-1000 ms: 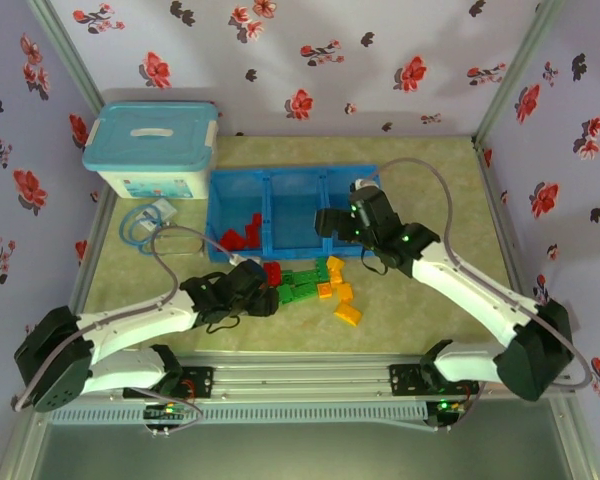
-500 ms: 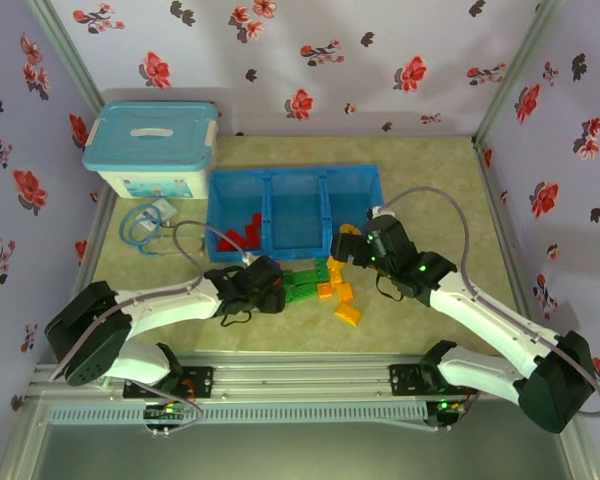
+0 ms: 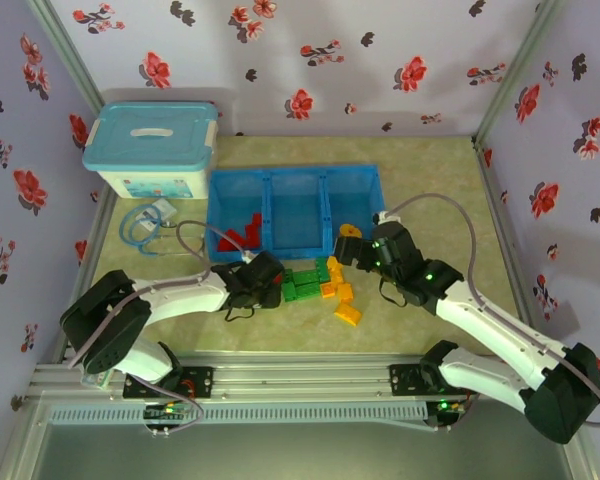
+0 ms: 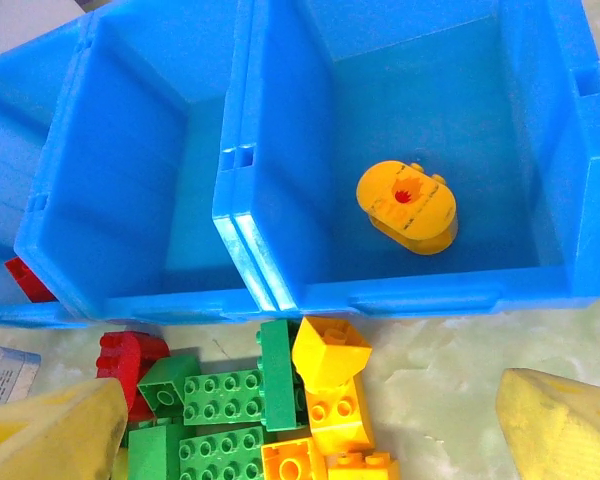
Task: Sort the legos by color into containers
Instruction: Pick up the lego from the middle-left of the table, then place the lego in the container.
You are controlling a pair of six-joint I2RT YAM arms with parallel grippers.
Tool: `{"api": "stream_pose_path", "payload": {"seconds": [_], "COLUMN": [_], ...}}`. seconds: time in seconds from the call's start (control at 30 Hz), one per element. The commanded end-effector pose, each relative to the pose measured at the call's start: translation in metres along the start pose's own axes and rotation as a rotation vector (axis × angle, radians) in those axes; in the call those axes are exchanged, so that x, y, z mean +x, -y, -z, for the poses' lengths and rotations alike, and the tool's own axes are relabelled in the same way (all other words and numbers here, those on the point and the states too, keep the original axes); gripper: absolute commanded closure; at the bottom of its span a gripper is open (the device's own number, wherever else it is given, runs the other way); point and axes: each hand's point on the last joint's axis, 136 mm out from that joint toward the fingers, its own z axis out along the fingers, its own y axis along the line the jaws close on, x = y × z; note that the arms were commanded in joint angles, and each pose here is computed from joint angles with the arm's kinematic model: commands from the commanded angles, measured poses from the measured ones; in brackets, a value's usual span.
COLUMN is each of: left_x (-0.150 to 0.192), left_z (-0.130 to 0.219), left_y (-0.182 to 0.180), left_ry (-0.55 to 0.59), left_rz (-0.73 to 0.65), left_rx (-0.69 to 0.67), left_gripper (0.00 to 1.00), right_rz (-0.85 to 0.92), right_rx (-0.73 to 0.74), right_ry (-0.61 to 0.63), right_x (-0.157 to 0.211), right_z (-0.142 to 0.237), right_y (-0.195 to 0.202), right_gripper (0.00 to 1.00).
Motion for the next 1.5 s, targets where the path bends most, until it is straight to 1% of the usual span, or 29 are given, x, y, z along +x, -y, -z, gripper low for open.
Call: {"api": "stream_pose_path", "payload": {"seconds": [0.0, 0.1, 0.2, 0.27, 0.33, 0.4, 0.47, 0.53, 0.67, 0.8, 0.9, 1.03, 1.07, 1.1, 1.13, 1.17, 1.2, 1.23, 1.3, 1.47], "left_x": [0.005, 0.010, 0.010, 0.004, -0.008, -0.032, -0.056, -0.082, -0.131, -0.167, -0.184, -0.193, -0.193, -0.194, -0.195, -0.196, -0.198, -0.200, -0.203, -0.191], "left_z": [-0.002, 0.010, 0.030, 0.049, 0.070, 0.097, 0.114, 0.123, 0.122, 0.098, 0.078, 0.055, 0.052, 0.051, 0.052, 0.057, 0.066, 0.075, 0.102, 0.158], "left_y": [-0.002, -0.005, -0.009, -0.009, -0.007, 0.001, 0.009, 0.018, 0.043, 0.058, 0.065, 0.066, 0.066, 0.066, 0.068, 0.073, 0.075, 0.076, 0.077, 0.073], "left_ry": [-0.021, -0.015, 0.031, 0.077, 0.129, 0.211, 0.266, 0.299, 0.327, 0.296, 0.264, 0.221, 0.213, 0.209, 0.211, 0.217, 0.233, 0.251, 0.300, 0.413], "left_rz": [0.022, 0.026, 0.031, 0.036, 0.032, 0.005, -0.023, -0.035, -0.057, -0.076, -0.099, -0.113, -0.114, -0.119, -0.130, -0.156, -0.172, -0.181, -0.184, -0.174], "left_rx": [-0.001, -0.007, -0.018, -0.005, 0.009, 0.028, 0.037, 0.044, 0.085, 0.086, 0.068, 0.041, 0.036, 0.035, 0.041, 0.057, 0.056, 0.053, 0.069, 0.146], "left_gripper": [0.69, 0.80, 0.85, 0.87, 0.87, 0.87, 0.87, 0.86, 0.86, 0.85, 0.84, 0.83, 0.81, 0.72, 0.51, 0.28, 0.20, 0.18, 0.16, 0.20], "right_rz": [-0.025, -0.030, -0.032, -0.034, -0.041, -0.056, -0.067, -0.072, -0.066, -0.054, -0.049, -0.046, -0.044, -0.042, -0.038, -0.032, -0.021, -0.013, 0.009, 0.088], "right_rx": [0.011, 0.008, 0.009, 0.010, 0.007, -0.001, -0.010, -0.013, -0.022, -0.017, -0.014, -0.014, -0.017, -0.019, -0.020, -0.025, -0.031, -0.034, -0.036, -0.034], "right_ry": [0.027, 0.027, 0.025, 0.024, 0.020, 0.014, -0.001, -0.017, -0.037, -0.047, -0.048, -0.042, -0.040, -0.037, -0.035, -0.033, -0.034, -0.034, -0.039, -0.061], "right_x": [0.000, 0.000, 0.002, 0.003, 0.006, 0.010, 0.017, 0.023, 0.035, 0.047, 0.054, 0.057, 0.057, 0.056, 0.056, 0.056, 0.055, 0.055, 0.054, 0.054], "right_z": [0.000, -0.001, -0.003, -0.005, -0.007, -0.011, -0.015, -0.019, -0.016, -0.011, -0.007, -0.001, 0.001, 0.003, 0.004, 0.005, 0.006, 0.006, 0.008, 0.009], "right_y": [0.004, 0.004, 0.005, 0.005, 0.006, 0.006, 0.006, 0.005, -0.001, -0.002, 0.000, 0.001, 0.001, 0.001, 0.001, 0.000, -0.002, -0.004, -0.008, -0.023], "right_gripper": [0.05, 0.06, 0.06, 0.06, 0.07, 0.07, 0.07, 0.07, 0.08, 0.08, 0.08, 0.09, 0.09, 0.09, 0.09, 0.09, 0.09, 0.09, 0.09, 0.10]}}
